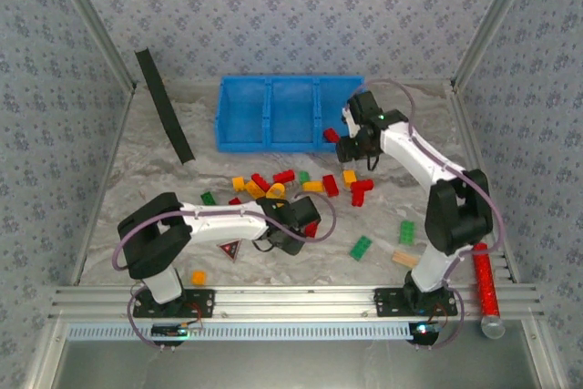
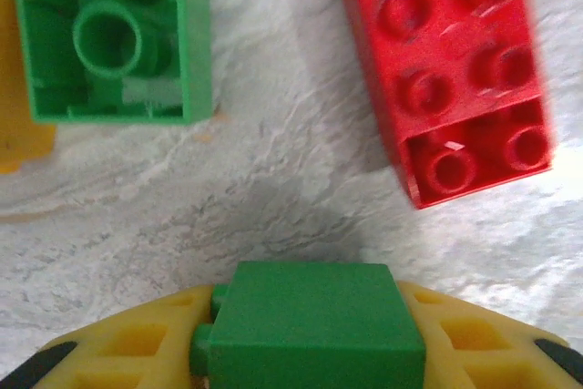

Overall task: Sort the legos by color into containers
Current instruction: Pick up the lego from the middle-left of the table, then place the lego in the container, then pick up the lego from the bottom-center of the table, then place the lego in the container, then pick up the lego from the center of the table.

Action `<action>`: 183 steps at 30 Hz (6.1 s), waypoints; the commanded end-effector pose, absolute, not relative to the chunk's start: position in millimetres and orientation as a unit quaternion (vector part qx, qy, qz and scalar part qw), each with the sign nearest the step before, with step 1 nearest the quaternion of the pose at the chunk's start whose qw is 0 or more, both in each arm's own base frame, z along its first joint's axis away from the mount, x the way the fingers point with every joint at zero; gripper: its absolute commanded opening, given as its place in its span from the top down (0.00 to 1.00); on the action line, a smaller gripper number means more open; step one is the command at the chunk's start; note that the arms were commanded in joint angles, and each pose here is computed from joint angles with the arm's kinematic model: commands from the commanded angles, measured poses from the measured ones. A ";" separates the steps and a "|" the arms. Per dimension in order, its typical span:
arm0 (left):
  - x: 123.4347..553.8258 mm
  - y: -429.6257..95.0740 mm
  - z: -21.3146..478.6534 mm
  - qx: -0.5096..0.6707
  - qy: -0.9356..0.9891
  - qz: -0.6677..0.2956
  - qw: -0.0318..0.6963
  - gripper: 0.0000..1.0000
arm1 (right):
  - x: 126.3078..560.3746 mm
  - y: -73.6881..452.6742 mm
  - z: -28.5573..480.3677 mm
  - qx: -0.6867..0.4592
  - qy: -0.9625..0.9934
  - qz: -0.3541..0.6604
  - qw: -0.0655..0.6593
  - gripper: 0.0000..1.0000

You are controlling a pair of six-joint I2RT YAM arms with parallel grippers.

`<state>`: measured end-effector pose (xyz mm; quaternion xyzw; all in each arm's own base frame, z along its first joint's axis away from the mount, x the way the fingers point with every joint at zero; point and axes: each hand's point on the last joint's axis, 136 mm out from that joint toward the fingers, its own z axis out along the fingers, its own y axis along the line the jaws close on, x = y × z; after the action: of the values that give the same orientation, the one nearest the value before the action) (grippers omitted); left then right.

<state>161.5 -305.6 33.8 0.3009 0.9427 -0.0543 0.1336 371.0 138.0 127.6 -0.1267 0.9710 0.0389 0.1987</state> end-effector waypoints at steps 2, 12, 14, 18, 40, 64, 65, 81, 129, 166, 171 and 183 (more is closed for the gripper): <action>178.3 -321.5 86.0 0.328 0.928 -0.071 0.163 0.82 | 328.9 124.0 130.8 -0.066 0.979 0.045 0.190 0.41; 287.0 -329.6 187.0 0.290 0.913 -0.091 0.273 0.83 | 222.6 111.7 98.4 0.128 0.975 0.105 0.145 0.31; 312.7 -332.4 195.2 0.283 0.910 -0.085 0.292 0.83 | 206.2 114.6 90.4 0.142 0.975 0.110 0.133 0.30; 362.1 -332.9 193.2 0.264 0.914 -0.060 0.301 0.84 | 175.9 116.0 78.3 0.170 0.973 0.102 0.116 0.29; 467.2 -320.6 89.6 0.209 0.954 -0.021 0.214 0.71 | 134.9 117.4 33.8 0.238 0.961 0.092 0.108 0.28; 423.5 -287.6 198.7 0.190 0.941 -0.053 0.275 0.31 | 143.8 127.1 0.5 0.206 0.973 0.058 0.085 0.62; 417.2 -280.0 200.5 0.186 0.941 -0.048 0.277 0.31 | 144.1 126.6 -0.2 0.202 0.974 0.056 0.087 0.64; 342.9 -154.2 145.9 0.045 0.974 -0.009 0.221 0.30 | 161.6 124.4 45.8 0.135 0.980 0.056 0.134 0.75; 340.7 -134.7 -0.3 -0.031 0.994 -0.013 0.100 0.32 | 498.8 301.0 176.5 -0.299 0.880 0.075 0.362 0.69; 325.9 -131.4 -8.2 -0.033 0.995 -0.019 0.089 0.61 | 487.5 316.1 166.1 -0.283 0.900 0.122 0.308 0.41; 327.6 -131.4 -0.6 -0.028 0.995 -0.020 0.098 0.75 | 464.3 312.8 191.6 -0.284 0.898 0.122 0.315 0.40; 353.5 -136.7 96.9 0.007 0.982 -0.035 0.185 0.81 | 349.6 239.3 200.1 -0.193 0.933 0.116 0.280 0.33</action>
<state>337.5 -131.6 46.4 -0.0108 0.9905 -0.0204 0.1353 370.6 263.8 204.1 -0.2496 0.9128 0.1272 0.2973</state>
